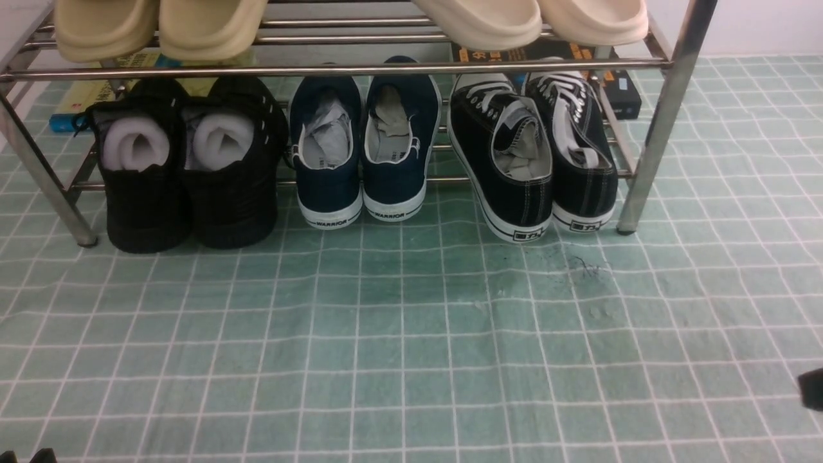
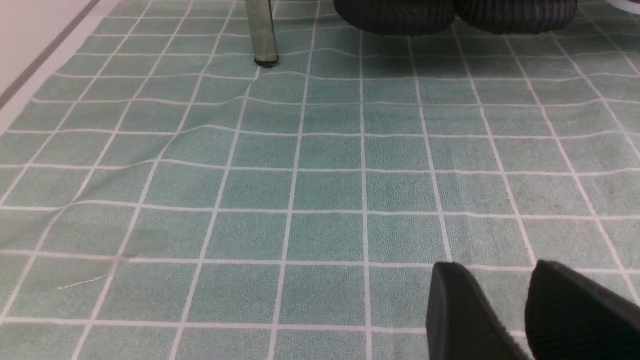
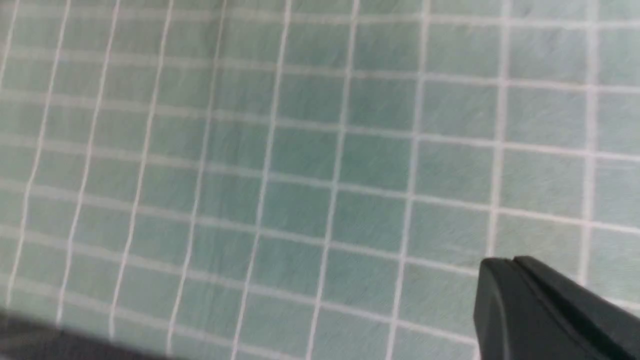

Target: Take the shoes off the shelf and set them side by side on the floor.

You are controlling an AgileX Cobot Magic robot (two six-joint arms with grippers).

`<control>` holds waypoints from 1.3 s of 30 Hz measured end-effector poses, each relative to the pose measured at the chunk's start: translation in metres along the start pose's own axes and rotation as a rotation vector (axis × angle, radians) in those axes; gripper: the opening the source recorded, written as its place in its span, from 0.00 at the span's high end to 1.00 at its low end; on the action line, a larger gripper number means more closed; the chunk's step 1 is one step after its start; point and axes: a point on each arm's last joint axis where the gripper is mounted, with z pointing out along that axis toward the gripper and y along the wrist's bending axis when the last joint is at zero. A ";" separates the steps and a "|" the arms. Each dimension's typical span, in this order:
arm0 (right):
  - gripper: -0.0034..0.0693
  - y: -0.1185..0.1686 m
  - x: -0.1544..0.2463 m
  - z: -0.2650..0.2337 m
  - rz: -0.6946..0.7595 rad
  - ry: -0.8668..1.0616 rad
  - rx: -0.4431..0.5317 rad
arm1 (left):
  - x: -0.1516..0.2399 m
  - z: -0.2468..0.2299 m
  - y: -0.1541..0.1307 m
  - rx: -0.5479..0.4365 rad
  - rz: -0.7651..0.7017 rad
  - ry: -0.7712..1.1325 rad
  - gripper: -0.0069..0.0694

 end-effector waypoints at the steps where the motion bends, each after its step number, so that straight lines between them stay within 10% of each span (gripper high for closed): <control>1: 0.95 0.001 -0.001 0.001 -0.010 0.009 -0.012 | 0.000 0.000 0.000 0.000 0.000 0.000 0.60; 5: 0.95 0.037 -0.038 0.010 -0.182 0.116 -0.270 | 0.000 0.000 0.000 0.000 0.000 0.000 0.60; 9: 0.95 0.060 -0.061 0.020 -0.298 0.188 -0.306 | 0.000 0.000 0.000 0.000 0.000 0.000 0.60; 19: 0.81 0.114 -0.161 0.081 -0.412 0.179 0.045 | 0.000 0.000 0.000 0.000 0.000 0.000 0.60; 29: 0.47 0.126 -0.234 0.149 -0.386 0.073 0.126 | 0.000 0.000 0.000 0.000 0.000 0.000 0.60; 39: 0.45 0.111 -0.238 0.204 -0.380 0.119 0.211 | 0.000 0.000 0.000 0.000 0.000 0.000 0.60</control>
